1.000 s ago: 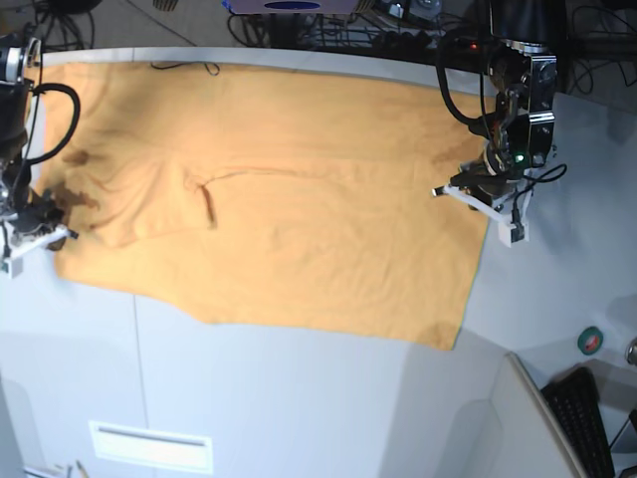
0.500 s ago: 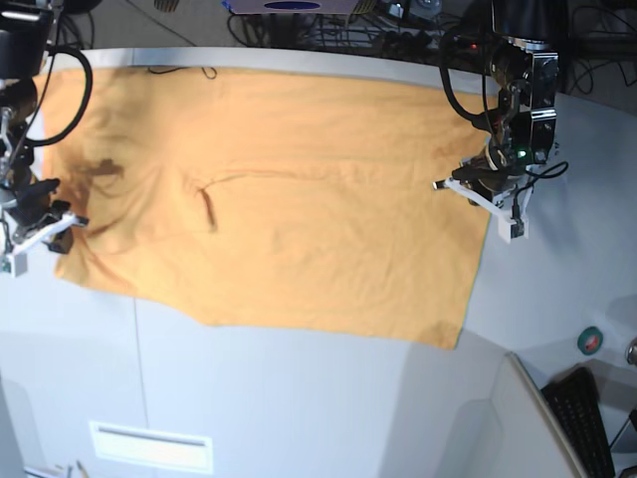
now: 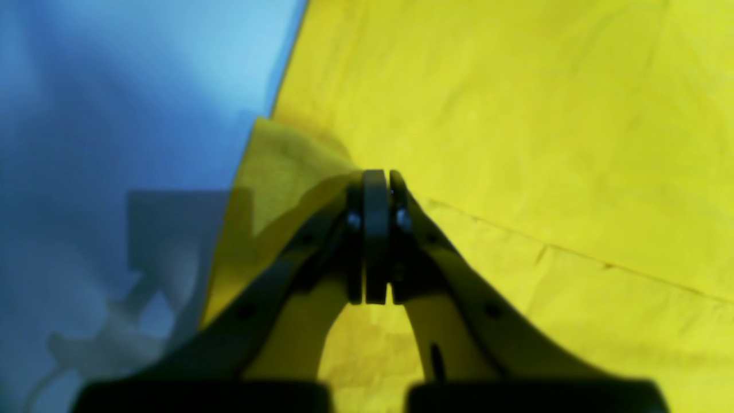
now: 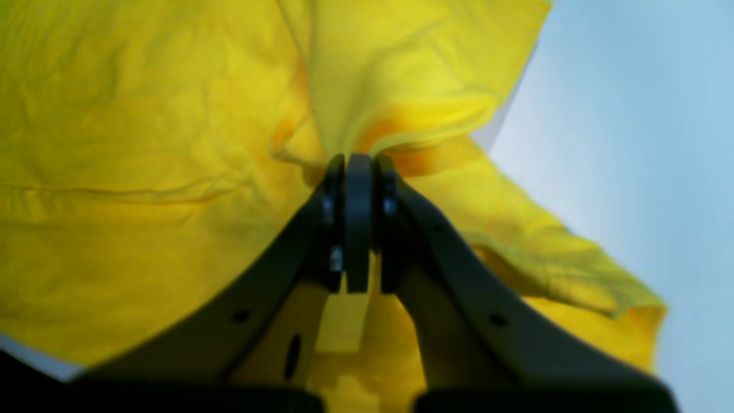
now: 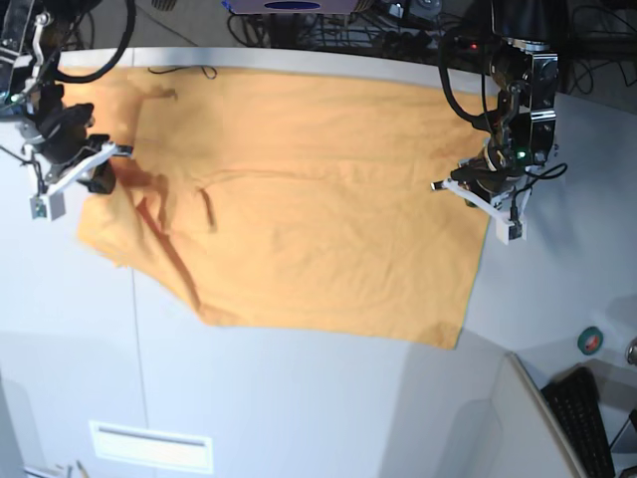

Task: Layout the t-shirt on the table in an organized manner, then fold the t-shirt properly
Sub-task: 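Grasp the shirt edge with the right gripper and drag it outward, then slide the right gripper along the shirt edge toward the hem, smoothing it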

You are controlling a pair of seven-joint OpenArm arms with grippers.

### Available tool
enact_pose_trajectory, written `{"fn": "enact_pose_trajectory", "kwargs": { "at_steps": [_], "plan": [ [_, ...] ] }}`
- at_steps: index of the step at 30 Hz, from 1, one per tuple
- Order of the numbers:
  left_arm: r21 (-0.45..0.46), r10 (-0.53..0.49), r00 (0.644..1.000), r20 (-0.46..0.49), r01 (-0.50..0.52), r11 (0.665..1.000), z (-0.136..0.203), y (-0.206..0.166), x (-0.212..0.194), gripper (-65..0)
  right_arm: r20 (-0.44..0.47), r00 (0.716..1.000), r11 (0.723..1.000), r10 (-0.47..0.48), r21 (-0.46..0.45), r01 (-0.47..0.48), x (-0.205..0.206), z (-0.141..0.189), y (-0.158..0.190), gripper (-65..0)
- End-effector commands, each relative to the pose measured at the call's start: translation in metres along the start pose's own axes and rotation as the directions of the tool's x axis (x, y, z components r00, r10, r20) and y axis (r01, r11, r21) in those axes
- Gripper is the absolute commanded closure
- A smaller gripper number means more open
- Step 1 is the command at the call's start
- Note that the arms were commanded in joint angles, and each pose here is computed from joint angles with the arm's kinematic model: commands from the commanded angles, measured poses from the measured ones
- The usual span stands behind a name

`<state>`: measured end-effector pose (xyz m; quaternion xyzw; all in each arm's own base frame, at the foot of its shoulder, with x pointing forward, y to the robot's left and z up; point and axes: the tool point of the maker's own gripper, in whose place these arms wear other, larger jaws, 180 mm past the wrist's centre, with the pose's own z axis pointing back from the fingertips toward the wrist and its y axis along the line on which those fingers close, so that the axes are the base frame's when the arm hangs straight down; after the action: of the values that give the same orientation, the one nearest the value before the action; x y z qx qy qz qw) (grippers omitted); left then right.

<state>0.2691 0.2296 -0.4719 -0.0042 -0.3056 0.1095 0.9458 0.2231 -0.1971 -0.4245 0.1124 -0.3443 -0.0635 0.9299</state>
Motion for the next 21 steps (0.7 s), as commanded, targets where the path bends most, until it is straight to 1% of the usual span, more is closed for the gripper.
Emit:
{"fn": "enact_pose_trajectory", "kwargs": {
  "at_steps": [1,2,4,7,9,10,12,13,14,15,17,19,20,21],
  "plan": [
    [0.004,-0.010,0.999,0.040,0.010,1.000,0.002,0.002,0.015,0.0,0.014,1.000,1.000,0.002,0.008,-0.003,0.003,0.002,0.002,0.0],
    [0.004,-0.010,0.999,0.040,0.010,1.000,0.002,0.002,0.015,0.0,-0.001,1.000,1.000,-0.011,0.013,0.011,-0.003,0.001,0.005,0.0],
    [0.005,-0.011,0.999,0.041,0.011,1.000,0.002,0.003,0.015,0.0,-0.060,0.997,0.999,-0.046,0.021,0.047,-0.023,-0.004,0.010,0.0],
    [0.005,-0.011,0.999,0.042,0.011,1.000,0.002,0.003,0.016,0.0,-0.152,0.985,0.996,-0.077,0.024,0.081,-0.049,-0.008,0.012,0.0],
    [0.005,-0.011,0.999,0.044,0.011,1.000,0.002,0.003,0.017,0.0,-0.179,0.981,0.996,-0.079,0.023,0.085,-0.055,-0.008,0.012,0.0],
    [0.008,-0.012,0.999,0.046,0.012,1.000,0.002,0.004,0.018,0.0,-0.184,0.980,0.996,-0.079,0.023,0.085,-0.056,-0.007,0.012,-1.5],
    [0.015,-0.020,0.999,0.048,0.019,1.000,0.003,0.008,0.020,0.0,-0.157,0.985,0.997,-0.068,0.018,0.072,-0.046,-0.003,0.010,-14.3],
    [0.016,-0.019,0.999,0.046,0.019,1.000,0.003,0.008,0.019,0.0,-0.135,0.989,0.998,-0.055,0.019,0.058,-0.038,0.000,0.011,-19.5],
    [0.017,-0.018,0.999,0.047,0.018,1.000,0.003,0.009,0.019,0.0,-0.109,0.993,0.999,-0.039,0.020,0.041,-0.028,0.002,0.013,-22.7],
    [0.018,-0.019,0.999,0.047,0.019,1.000,0.003,0.010,0.020,0.0,-0.076,0.997,1.000,-0.022,0.019,0.023,-0.016,0.006,0.014,-24.8],
    [0.018,-0.020,0.999,0.044,0.019,1.000,0.003,0.010,0.018,0.0,0.011,1.000,1.000,-0.020,-0.011,0.020,0.017,0.011,0.003,-24.9],
    [0.019,-0.020,0.999,0.040,0.019,1.000,0.003,0.010,0.016,0.0,0.101,0.994,0.998,-0.039,-0.047,0.043,0.053,0.012,-0.012,-25.4],
    [0.019,-0.020,0.999,0.040,0.019,1.000,0.003,0.010,0.016,0.0,0.128,0.990,0.996,-0.059,-0.058,0.067,0.068,0.008,-0.020,-25.5],
    [0.019,-0.020,0.999,0.040,0.019,1.000,0.003,0.010,0.016,0.0,0.138,0.987,0.994,-0.084,-0.059,0.093,0.076,0.001,-0.026,-25.5]
  ]
}}
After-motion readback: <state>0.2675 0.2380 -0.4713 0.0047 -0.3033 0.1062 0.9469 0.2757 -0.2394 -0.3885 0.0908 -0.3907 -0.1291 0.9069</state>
